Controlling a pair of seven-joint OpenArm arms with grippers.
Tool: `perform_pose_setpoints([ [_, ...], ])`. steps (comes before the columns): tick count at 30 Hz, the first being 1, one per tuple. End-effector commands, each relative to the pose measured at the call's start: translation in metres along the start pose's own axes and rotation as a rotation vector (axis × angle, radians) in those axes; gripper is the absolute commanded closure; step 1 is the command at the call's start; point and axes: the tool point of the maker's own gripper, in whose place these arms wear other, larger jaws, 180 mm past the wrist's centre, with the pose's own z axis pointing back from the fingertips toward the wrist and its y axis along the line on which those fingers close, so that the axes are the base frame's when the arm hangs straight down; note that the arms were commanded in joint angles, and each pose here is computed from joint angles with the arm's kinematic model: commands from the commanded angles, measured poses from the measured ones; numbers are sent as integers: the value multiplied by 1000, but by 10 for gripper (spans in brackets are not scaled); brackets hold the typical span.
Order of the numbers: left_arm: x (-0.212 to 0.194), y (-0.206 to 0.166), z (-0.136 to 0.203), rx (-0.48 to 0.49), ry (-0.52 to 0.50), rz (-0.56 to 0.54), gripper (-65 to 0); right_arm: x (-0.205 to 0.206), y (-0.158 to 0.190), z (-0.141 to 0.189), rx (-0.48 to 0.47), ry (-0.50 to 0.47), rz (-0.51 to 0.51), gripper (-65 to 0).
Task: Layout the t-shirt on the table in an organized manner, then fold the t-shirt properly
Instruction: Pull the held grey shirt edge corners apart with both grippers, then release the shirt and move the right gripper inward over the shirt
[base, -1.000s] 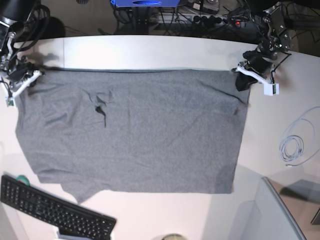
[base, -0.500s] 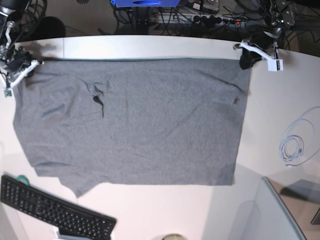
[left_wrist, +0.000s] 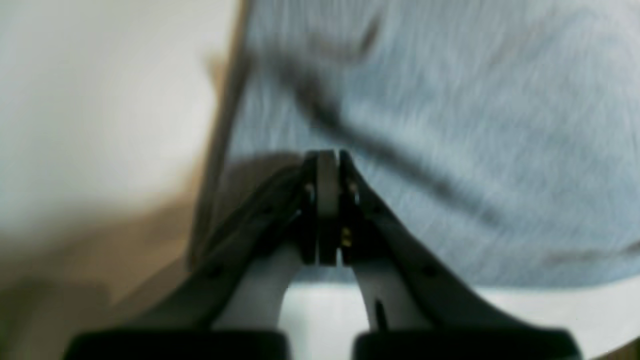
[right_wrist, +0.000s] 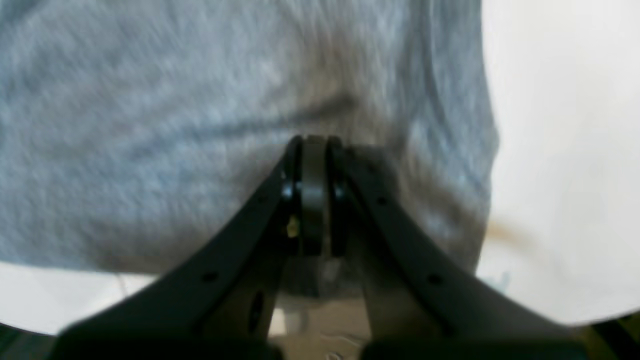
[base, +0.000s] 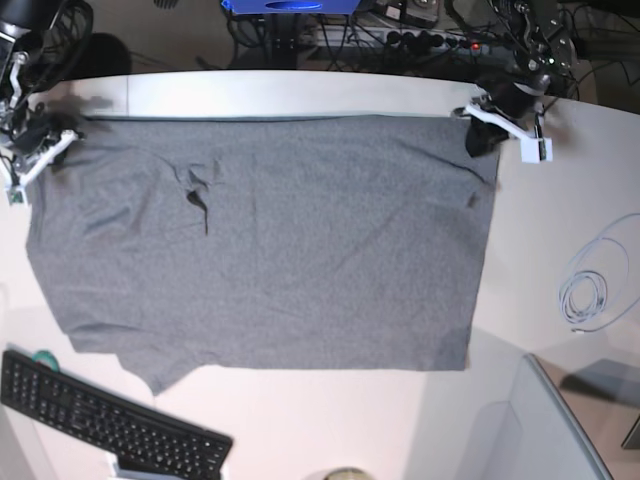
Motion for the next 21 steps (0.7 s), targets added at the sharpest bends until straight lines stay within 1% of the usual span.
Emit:
perform_pose_setpoints([
  [1,2,8,3,9,3,-13,0,4,-10,5,-20,-21,6,-17],
  [4,-14,15,14,24,35,-2,0,-3,-11,6,-23,-9,5,-17],
  [7,-12,14,22,28,28,-26,0,3,-12,8,-28,-25,14,-17],
  [10,4,9,32,27,-3,-80,0,24,-6,17,-31,-85,36,-18],
  [11,9,5,35,24,-17,-96,0,30,1,19,-24,-106,36,-20],
  [13,21,-1,41,26,-52,-121,0,52,7,27,-27,-166,48,-23],
  [14,27,1,46,41,-71,-126,0,61,8,30,-28,-188,52,-23],
  [16,35,3,52,68,-106,-117,0,79,22,28,-4,-219,70,-26],
  [18,41,9,58,94,-128,-114,0,96,34,25,20,-244,94,-56],
  [19,42,11,60,102,-131,-110,0,105,40,24,32,-255,101,-89],
  [21,41,18,62,119,-134,-100,0,123,48,20,53,-277,110,-179],
])
